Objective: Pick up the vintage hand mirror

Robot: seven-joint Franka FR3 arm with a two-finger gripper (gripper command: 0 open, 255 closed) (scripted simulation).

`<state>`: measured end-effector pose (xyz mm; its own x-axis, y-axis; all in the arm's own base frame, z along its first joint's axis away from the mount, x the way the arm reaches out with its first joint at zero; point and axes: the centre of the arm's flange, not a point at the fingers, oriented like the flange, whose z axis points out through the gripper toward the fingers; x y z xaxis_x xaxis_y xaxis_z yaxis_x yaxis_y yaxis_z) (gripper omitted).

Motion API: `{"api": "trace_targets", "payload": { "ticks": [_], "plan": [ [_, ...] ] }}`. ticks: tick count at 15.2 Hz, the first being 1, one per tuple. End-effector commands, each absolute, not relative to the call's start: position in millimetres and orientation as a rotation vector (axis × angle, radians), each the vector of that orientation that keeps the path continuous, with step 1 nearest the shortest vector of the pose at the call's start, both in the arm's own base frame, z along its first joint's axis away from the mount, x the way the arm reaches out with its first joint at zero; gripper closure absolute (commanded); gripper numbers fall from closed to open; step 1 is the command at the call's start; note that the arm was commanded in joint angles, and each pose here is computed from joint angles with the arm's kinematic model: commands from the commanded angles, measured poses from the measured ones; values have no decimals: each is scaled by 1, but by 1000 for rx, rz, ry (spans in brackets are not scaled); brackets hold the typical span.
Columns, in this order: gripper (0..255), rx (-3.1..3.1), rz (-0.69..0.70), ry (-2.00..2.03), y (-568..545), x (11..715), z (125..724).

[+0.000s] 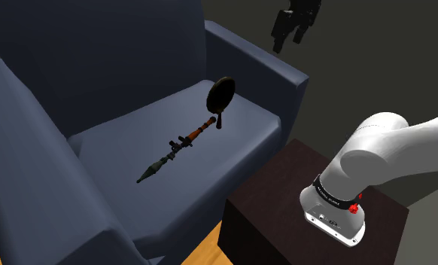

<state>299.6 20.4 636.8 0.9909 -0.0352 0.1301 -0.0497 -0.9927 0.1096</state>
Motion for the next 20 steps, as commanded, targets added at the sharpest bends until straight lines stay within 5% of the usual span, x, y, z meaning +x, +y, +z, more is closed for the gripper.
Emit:
{"api": "trace_targets", "payload": {
  "ticks": [1,20],
  "plan": [
    [0,3022,194,-65,20,300,637],
    [0,2721,68,-1580,24,509,492]
  ]
}}
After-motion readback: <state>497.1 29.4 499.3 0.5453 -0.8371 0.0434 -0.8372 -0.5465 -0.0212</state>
